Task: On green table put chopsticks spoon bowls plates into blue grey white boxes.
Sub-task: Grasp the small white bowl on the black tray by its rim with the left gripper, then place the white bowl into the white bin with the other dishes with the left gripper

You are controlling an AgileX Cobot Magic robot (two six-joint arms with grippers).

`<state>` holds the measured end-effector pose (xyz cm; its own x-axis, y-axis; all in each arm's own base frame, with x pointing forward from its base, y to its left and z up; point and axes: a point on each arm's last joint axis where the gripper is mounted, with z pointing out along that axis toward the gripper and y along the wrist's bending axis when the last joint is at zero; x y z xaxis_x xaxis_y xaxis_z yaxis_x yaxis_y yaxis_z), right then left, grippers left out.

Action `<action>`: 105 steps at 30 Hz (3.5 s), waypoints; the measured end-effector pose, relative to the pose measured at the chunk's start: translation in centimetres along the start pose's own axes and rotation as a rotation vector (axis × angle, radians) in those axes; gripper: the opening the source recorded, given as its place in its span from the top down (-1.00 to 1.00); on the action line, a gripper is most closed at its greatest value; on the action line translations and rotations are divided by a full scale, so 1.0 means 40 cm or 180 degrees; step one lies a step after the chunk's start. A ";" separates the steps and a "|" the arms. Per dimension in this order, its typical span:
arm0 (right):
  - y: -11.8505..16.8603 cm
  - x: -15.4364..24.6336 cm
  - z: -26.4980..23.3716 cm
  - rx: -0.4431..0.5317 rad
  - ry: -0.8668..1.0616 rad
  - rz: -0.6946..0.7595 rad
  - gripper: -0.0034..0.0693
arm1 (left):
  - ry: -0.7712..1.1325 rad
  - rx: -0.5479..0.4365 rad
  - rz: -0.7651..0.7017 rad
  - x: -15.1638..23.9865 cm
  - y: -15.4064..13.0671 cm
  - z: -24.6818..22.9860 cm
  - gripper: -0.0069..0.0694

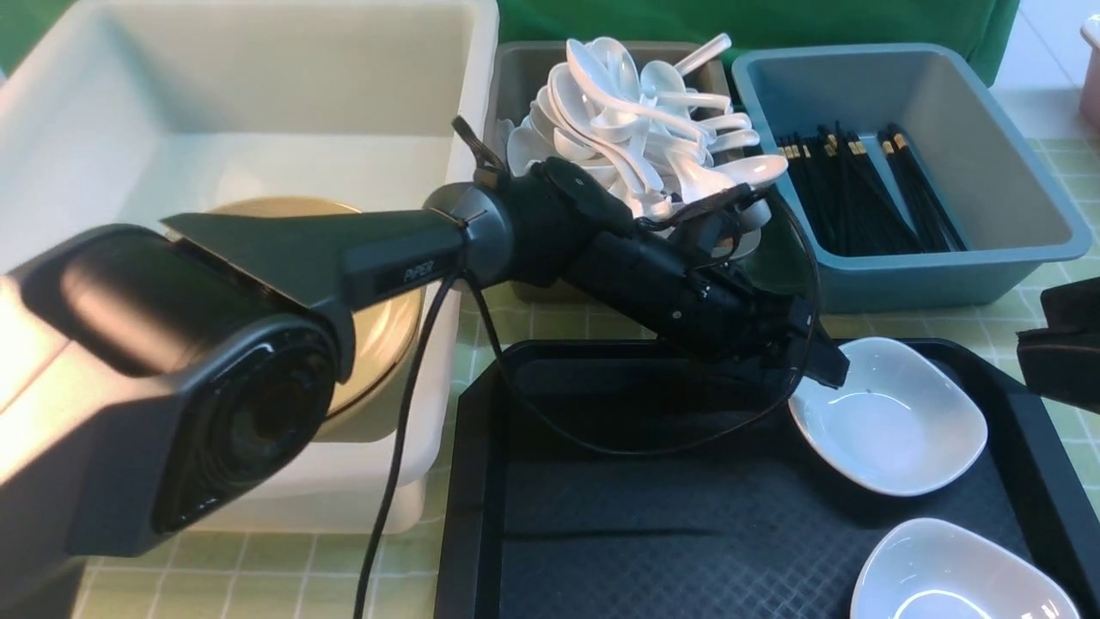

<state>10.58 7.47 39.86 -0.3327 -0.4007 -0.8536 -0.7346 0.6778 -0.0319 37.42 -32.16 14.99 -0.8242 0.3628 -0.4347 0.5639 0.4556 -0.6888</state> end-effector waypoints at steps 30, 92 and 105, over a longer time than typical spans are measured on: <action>0.000 0.002 0.000 0.0003 0.0033 -0.0011 0.26 | 0.0366 -0.0220 0.0244 -0.007 -0.068 -0.101 0.83; 0.002 0.008 0.000 -0.0035 0.0111 -0.0029 0.26 | 0.0123 -0.0360 0.0032 -0.089 -0.099 -0.292 0.78; -0.025 -0.101 0.067 -0.0515 -0.0025 -0.0531 0.66 | -0.0547 -0.0766 -0.0311 0.025 -0.147 -0.711 0.78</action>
<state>14.25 10.09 41.96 -0.1945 -0.4936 -0.8476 -0.8644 0.4947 -0.0897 34.76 -11.38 35.11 -0.8602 0.1745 -0.4791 0.4608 0.6685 -0.5838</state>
